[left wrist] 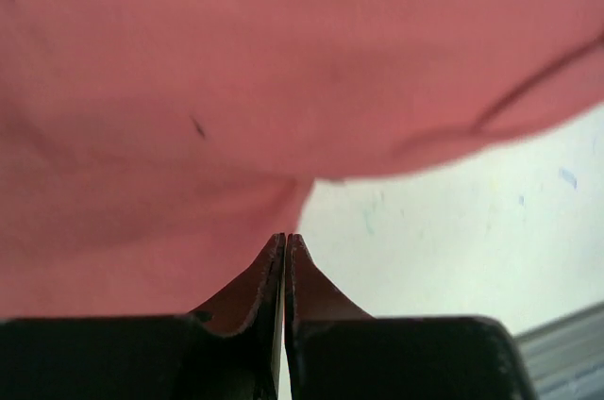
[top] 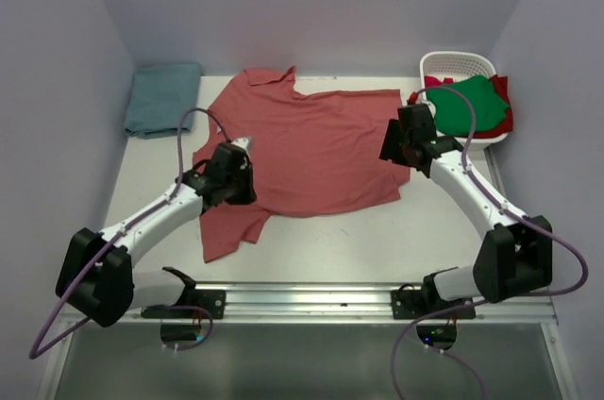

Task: Fold and stack the t-shirts
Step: Flatten out the tshirt, then grap the side of the flattened tshirt closest away from the robot with both arms

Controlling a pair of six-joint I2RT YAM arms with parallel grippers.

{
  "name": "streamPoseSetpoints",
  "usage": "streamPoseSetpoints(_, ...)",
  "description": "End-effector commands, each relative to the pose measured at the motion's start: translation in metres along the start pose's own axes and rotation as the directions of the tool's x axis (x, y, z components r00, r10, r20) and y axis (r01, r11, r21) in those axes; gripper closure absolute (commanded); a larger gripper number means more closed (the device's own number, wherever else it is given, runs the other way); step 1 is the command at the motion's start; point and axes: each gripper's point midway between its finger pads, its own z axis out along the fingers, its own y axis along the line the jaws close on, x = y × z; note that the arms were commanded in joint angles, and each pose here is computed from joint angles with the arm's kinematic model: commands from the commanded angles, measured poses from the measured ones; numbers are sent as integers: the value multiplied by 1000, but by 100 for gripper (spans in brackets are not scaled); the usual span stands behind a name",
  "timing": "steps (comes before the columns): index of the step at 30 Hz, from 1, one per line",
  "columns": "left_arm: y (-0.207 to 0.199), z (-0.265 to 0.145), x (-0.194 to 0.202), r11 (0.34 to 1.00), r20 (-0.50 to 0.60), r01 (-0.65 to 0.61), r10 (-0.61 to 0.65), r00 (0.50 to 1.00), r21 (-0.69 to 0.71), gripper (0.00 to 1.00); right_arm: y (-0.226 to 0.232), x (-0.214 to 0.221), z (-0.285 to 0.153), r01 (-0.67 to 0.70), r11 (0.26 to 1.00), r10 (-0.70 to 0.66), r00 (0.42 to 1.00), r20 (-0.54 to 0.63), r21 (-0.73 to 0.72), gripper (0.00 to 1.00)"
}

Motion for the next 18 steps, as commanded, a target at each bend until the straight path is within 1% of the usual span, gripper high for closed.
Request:
streamPoseSetpoints(1, -9, -22, 39, 999, -53, -34, 33, 998, -25, 95, -11, 19, -20, -25, 1000, 25, 999, -20, -1, 39)
streamPoseSetpoints(3, -8, -21, 56, 996, -93, -55, 49, 994, -69, 96, -11, 25, -26, -30, 999, 29, 999, -29, -16, 39)
streamPoseSetpoints(5, -18, -22, 73, 992, -123, -98, 89, 988, -74, 98, -11, 28, -34, -30, 999, 29, 999, -15, -31, 39)
streamPoseSetpoints(6, -16, -19, 76, 987, -123, -115, 101, 987, -108, 99, -11, 32, -34, -30, 999, 30, 999, -13, -33, 39)
streamPoseSetpoints(8, -24, -18, 83, 984, -123, -139, 125, 984, -110, 100, -12, 33, -38, -32, 999, 32, 999, -1, -42, 39)
streamPoseSetpoints(11, -25, -12, 90, 978, -134, -160, 142, 981, -135, 100, -19, 43, -39, -22, 999, 22, 1000, -13, -28, 39)
streamPoseSetpoints(14, -17, -5, 96, 968, -155, -168, 140, 978, -185, 100, -26, 52, -40, -22, 1000, 22, 1000, -5, -19, 39)
streamPoseSetpoints(18, 3, -4, 99, 943, -139, -158, 122, 983, -293, 100, -32, 64, -39, -26, 1000, 26, 1000, -4, -17, 39)
